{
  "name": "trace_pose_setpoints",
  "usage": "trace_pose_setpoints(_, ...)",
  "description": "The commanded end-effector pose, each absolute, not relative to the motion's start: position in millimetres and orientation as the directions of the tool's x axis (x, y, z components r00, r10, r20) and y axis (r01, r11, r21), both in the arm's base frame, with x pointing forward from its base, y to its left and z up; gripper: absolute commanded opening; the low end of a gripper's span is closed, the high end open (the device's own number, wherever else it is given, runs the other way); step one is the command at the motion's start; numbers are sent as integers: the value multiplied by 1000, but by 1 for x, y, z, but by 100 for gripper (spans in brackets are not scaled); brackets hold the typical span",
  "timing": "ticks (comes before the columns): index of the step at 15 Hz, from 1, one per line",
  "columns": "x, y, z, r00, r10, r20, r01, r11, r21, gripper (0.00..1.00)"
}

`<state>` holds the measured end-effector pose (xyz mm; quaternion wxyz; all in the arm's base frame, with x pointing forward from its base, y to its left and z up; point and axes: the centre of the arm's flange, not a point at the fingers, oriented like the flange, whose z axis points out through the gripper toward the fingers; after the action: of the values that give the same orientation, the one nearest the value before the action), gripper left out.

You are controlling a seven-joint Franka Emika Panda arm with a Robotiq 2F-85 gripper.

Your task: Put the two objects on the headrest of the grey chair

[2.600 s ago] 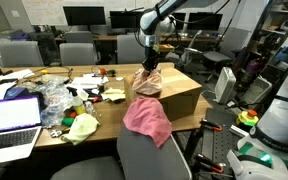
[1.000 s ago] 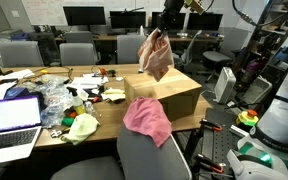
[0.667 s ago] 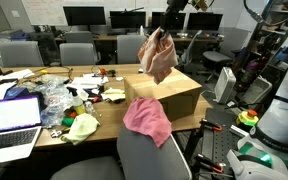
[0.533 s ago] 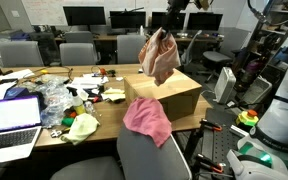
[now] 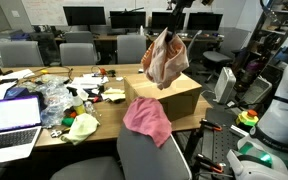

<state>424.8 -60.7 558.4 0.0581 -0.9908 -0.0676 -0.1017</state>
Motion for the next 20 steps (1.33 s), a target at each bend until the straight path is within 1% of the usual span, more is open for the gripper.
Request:
trace_pose_setpoints(1, 409, -40, 572, 953, 210, 219, 227, -972, -56, 2)
trace_pose_setpoints(14, 400, 48, 559, 892, 428, 145, 421, -904, 75, 2)
trace_pose_setpoints(20, 400, 72, 555, 865, 480, 145, 469, -877, 103, 2)
